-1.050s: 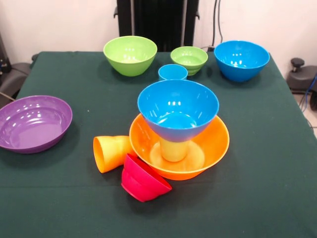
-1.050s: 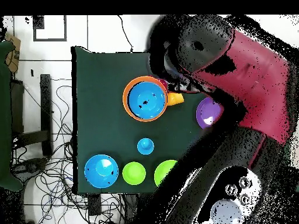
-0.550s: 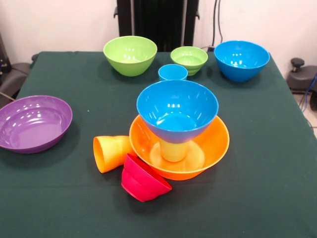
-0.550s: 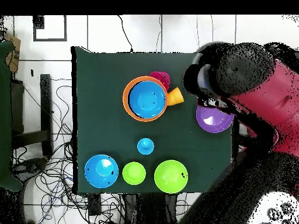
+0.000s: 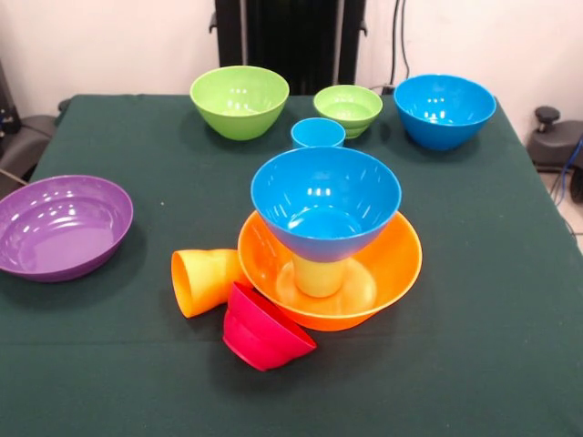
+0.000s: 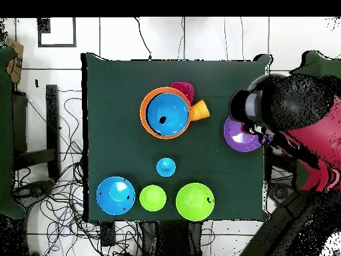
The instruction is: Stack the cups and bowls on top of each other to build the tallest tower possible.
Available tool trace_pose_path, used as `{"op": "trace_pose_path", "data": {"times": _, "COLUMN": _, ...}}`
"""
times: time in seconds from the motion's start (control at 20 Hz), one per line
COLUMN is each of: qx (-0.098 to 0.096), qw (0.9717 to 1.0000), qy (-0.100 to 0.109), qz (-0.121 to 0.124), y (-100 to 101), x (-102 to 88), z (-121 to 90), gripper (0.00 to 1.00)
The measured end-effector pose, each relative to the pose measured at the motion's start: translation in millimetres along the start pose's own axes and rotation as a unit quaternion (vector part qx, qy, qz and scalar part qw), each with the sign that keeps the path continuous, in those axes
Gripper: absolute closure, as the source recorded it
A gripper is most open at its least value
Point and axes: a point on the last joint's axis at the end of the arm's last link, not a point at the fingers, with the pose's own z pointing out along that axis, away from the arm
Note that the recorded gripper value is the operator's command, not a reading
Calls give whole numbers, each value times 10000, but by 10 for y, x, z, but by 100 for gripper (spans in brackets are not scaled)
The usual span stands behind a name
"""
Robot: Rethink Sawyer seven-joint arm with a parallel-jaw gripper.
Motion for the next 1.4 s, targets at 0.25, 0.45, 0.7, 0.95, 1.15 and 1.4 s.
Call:
{"op": "trace_pose_path", "data": {"times": 0.25, "qx": -85, "qw": 9999, "qy": 56, "qz": 41, "y": -29, "x": -99, "z": 167, "gripper": 0}}
{"op": "trace_pose_path", "data": {"times": 0.45, "qx": -93, "qw": 9999, "qy": 112, "qz": 14, "y": -50, "x": -94, "z": 275, "gripper": 0}}
{"op": "trace_pose_path", "data": {"times": 0.7, "qx": -181, "qw": 9997, "qy": 136, "qz": -10, "y": -72, "x": -109, "z": 373, "gripper": 0}}
{"op": "trace_pose_path", "data": {"times": 0.95, "qx": -239, "qw": 9996, "qy": 142, "qz": -25, "y": -97, "x": -156, "z": 490, "gripper": 0}}
{"op": "trace_pose_path", "data": {"times": 1.15, "qx": -303, "qw": 9995, "qy": 114, "qz": -50, "y": -135, "x": -182, "z": 565, "gripper": 0}}
{"op": "trace_pose_path", "data": {"times": 1.4, "qx": -434, "qw": 9990, "qy": 100, "qz": -77, "y": -170, "x": -211, "z": 673, "gripper": 0}}
